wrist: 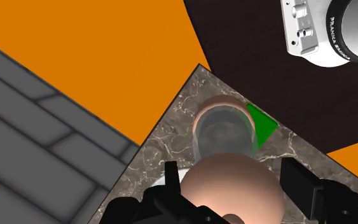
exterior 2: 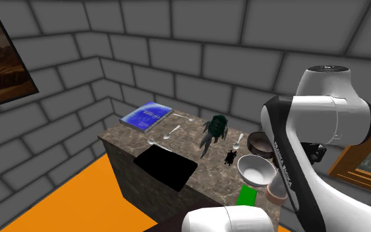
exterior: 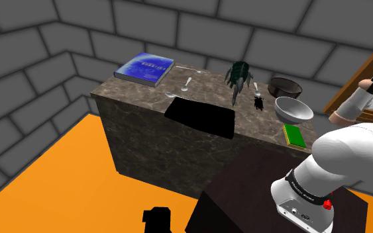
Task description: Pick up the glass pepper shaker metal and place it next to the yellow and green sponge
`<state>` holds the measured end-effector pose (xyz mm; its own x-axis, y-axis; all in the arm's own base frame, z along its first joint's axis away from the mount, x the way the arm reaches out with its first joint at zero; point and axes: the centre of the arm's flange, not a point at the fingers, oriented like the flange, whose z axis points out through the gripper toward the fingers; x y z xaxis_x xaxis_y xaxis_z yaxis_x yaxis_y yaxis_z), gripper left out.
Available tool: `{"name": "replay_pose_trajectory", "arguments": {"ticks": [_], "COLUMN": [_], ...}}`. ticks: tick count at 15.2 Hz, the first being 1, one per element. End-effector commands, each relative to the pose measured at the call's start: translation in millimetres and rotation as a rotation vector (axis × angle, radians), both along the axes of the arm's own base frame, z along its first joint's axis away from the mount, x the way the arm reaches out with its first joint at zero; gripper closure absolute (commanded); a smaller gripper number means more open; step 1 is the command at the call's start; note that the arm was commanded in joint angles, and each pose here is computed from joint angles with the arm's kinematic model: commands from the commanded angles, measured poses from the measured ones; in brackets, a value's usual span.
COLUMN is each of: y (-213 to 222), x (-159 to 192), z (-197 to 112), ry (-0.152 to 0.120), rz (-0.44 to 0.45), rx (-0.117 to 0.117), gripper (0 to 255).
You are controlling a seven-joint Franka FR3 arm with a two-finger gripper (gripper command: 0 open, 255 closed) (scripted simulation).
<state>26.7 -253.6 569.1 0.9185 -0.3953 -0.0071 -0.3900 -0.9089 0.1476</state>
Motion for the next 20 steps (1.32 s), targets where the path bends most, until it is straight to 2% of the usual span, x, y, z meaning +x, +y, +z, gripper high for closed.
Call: {"name": "replay_pose_trajectory", "arguments": {"ticks": [1, 20], "y": [0, 0], "x": [1, 1], "z": [-11, -112], "ry": [0.0, 0.0], "rz": [0.0, 0.0], "rx": [0.0, 0.0], "gripper": [255, 255]}}
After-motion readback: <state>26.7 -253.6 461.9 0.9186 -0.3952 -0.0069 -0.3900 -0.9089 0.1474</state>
